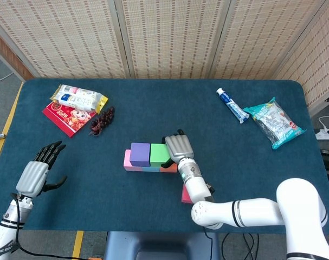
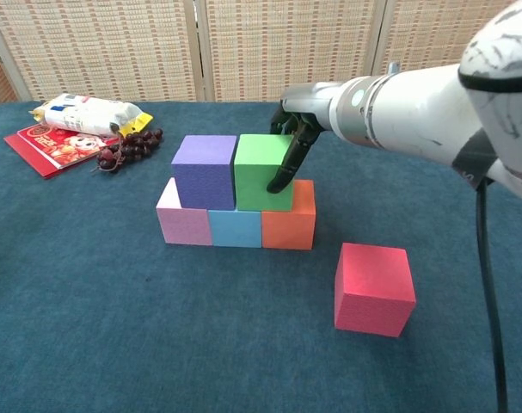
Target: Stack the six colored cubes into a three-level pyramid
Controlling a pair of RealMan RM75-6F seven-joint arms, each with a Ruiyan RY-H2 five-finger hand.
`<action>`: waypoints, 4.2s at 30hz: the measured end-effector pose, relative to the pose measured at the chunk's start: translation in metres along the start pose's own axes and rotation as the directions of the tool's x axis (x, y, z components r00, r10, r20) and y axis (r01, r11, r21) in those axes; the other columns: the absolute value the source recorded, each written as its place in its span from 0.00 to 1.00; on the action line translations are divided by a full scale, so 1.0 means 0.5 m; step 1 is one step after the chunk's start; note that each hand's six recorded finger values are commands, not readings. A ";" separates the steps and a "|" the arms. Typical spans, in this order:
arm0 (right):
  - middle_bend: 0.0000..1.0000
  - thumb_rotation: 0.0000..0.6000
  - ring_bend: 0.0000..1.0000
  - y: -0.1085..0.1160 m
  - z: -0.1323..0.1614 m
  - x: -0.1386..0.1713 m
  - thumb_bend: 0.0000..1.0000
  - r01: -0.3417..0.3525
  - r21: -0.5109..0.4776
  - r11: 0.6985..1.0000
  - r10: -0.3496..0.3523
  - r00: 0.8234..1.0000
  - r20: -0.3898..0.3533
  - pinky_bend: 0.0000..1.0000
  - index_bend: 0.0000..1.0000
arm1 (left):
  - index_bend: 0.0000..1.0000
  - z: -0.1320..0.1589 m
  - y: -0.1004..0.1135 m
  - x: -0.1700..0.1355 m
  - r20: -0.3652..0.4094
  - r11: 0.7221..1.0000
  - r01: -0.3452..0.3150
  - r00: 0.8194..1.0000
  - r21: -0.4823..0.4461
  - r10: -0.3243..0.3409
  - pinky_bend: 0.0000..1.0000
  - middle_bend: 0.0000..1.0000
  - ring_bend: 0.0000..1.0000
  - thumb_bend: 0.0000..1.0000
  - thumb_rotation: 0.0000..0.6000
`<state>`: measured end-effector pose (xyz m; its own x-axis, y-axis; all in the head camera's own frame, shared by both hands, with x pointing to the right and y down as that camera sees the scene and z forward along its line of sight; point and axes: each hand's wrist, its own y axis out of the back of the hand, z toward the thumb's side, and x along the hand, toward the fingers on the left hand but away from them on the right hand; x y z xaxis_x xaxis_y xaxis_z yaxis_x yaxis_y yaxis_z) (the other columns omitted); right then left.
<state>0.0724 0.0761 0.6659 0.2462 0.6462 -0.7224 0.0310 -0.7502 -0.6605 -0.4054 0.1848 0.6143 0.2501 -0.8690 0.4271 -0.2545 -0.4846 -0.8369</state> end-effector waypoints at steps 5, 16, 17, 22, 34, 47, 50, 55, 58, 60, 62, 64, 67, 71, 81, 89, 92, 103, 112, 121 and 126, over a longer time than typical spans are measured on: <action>0.53 1.00 0.36 -0.001 0.000 -0.002 0.26 -0.002 0.000 1.000 0.002 1.000 0.000 0.20 0.56 | 0.03 0.001 -0.001 0.001 0.001 1.000 0.002 1.000 0.000 -0.002 0.11 0.00 0.00 0.31 1.00; 0.53 1.00 0.36 -0.002 0.005 -0.002 0.26 -0.004 -0.004 1.000 0.004 1.000 -0.006 0.19 0.56 | 0.03 -0.001 -0.001 0.000 -0.003 1.000 0.002 1.000 0.001 -0.002 0.10 0.00 0.00 0.31 1.00; 0.53 1.00 0.36 -0.002 0.005 -0.002 0.26 -0.004 -0.002 1.000 0.004 1.000 -0.005 0.19 0.56 | 0.03 -0.001 -0.001 0.000 -0.003 1.000 0.002 1.000 0.000 -0.002 0.10 0.00 0.00 0.31 1.00; 0.53 1.00 0.36 -0.003 0.007 -0.002 0.26 -0.004 0.000 1.000 0.004 1.000 -0.006 0.19 0.56 | 0.03 -0.001 0.000 0.000 -0.003 1.000 0.000 1.000 -0.001 0.000 0.11 0.00 0.00 0.31 1.00; 0.52 1.00 0.32 -0.007 0.004 -0.004 0.26 -0.006 0.018 1.000 0.006 1.000 0.001 0.15 0.48 | 0.03 -0.003 -0.003 0.000 -0.005 1.000 0.003 1.000 -0.003 -0.003 0.11 0.00 0.00 0.31 1.00; 0.28 1.00 0.14 -0.012 0.009 0.004 0.13 -0.014 0.023 1.000 0.015 1.000 -0.017 0.02 0.08 | 0.02 -0.003 -0.004 0.001 -0.002 1.000 0.001 1.000 -0.006 -0.001 0.11 0.00 0.00 0.31 1.00; 0.19 1.00 0.07 -0.013 0.009 0.008 0.10 -0.022 0.026 0.999 0.023 1.000 -0.021 0.00 0.01 | 0.02 -0.002 -0.003 0.003 0.001 1.000 0.001 1.000 -0.003 -0.001 0.10 0.00 0.00 0.31 1.00; 0.01 1.00 0.00 -0.004 -0.003 0.019 0.03 -0.034 0.025 0.999 0.034 0.999 -0.019 0.00 0.00 | 0.01 0.008 0.001 0.009 0.020 1.000 0.001 1.000 0.009 -0.001 0.10 0.00 0.00 0.31 1.00; 0.00 1.00 0.00 0.010 -0.019 0.027 0.03 -0.028 0.000 1.000 0.028 0.999 -0.017 0.00 0.00 | 0.01 0.019 0.003 0.015 0.036 1.000 0.003 0.999 0.013 -0.004 0.10 0.00 0.00 0.31 1.00; 0.00 1.00 0.00 0.022 -0.033 0.035 0.03 -0.016 -0.024 1.000 0.015 1.000 -0.023 0.00 0.00 | 0.01 0.024 0.002 0.019 0.043 1.000 0.010 0.999 0.017 -0.010 0.10 0.00 0.00 0.31 1.00; 0.00 1.00 0.00 0.035 -0.048 0.044 0.03 0.002 -0.037 0.999 -0.003 1.000 -0.031 0.00 0.00 | 0.01 0.030 0.002 0.023 0.049 1.000 0.015 0.999 0.022 -0.016 0.10 0.00 0.00 0.31 1.00; 0.02 1.00 0.00 0.054 -0.071 0.057 0.03 0.029 -0.053 0.998 -0.032 0.999 -0.039 0.02 0.00 | 0.01 0.034 0.002 0.027 0.052 1.000 0.017 0.998 0.019 -0.018 0.10 0.00 0.00 0.31 1.00; 0.13 1.00 0.04 0.080 -0.110 0.078 0.03 0.078 -0.077 0.994 -0.082 0.995 -0.048 0.22 0.03 | 0.01 0.037 0.001 0.031 0.047 1.000 0.023 0.999 0.012 -0.024 0.10 0.00 0.00 0.31 1.00; 0.26 1.00 0.20 0.097 -0.163 0.110 0.06 0.119 -0.131 0.984 -0.129 0.990 -0.066 0.38 0.16 | 0.01 0.033 0.001 0.034 0.028 1.000 0.022 0.999 0.002 -0.022 0.11 0.00 0.00 0.31 1.00; 0.30 1.00 0.25 0.058 -0.285 0.209 0.06 0.055 -0.082 0.995 -0.065 0.990 -0.126 0.44 0.24 | 0.01 0.024 -0.003 0.038 -0.025 0.999 0.022 0.999 -0.025 -0.022 0.11 0.00 0.00 0.31 1.00; 0.30 1.00 0.22 -0.021 -0.300 0.265 0.01 -0.042 0.031 0.999 0.048 0.976 -0.211 0.44 0.22 | 0.01 0.026 -0.008 0.040 -0.036 0.999 0.031 0.999 -0.027 -0.032 0.11 0.00 0.00 0.31 1.00; 0.30 1.00 0.21 -0.062 -0.308 0.285 0.01 -0.077 0.062 0.995 0.089 0.971 -0.222 0.44 0.20 | 0.01 0.026 -0.007 0.040 -0.039 0.999 0.030 0.999 -0.028 -0.031 0.11 0.00 0.00 0.30 1.00; 0.30 1.00 0.21 -0.164 -0.289 0.277 0.00 -0.146 -0.020 0.989 0.139 0.971 -0.196 0.43 0.20 | 0.01 0.018 -0.017 0.041 -0.041 0.998 0.042 0.998 -0.045 -0.043 0.11 0.00 0.00 0.31 1.00; 0.30 1.00 0.26 -0.189 -0.264 0.253 0.00 -0.112 -0.040 0.993 0.104 0.982 -0.160 0.43 0.25 | 0.01 0.005 -0.015 0.037 -0.042 0.998 0.032 0.999 -0.060 -0.034 0.11 0.00 0.00 0.31 1.00; 0.34 1.00 0.31 -0.211 -0.239 0.238 0.00 -0.091 -0.075 0.993 0.079 0.986 -0.146 0.43 0.31 | 0.01 -0.009 -0.015 0.033 -0.046 0.997 0.029 0.998 -0.068 -0.032 0.11 0.00 0.00 0.31 1.00; 0.40 1.00 0.37 -0.212 -0.245 0.232 0.03 -0.071 -0.072 0.995 0.061 0.990 -0.129 0.45 0.42 | 0.01 -0.012 -0.015 0.032 -0.046 0.997 0.025 0.999 -0.076 -0.029 0.11 0.00 0.00 0.31 1.00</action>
<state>0.2161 0.2136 0.6773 0.3704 0.5754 -0.7292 0.0833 -0.8024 -0.5909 -0.4051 0.1741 0.6292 0.2144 -0.8584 0.4660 -0.3185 -0.5125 -0.7974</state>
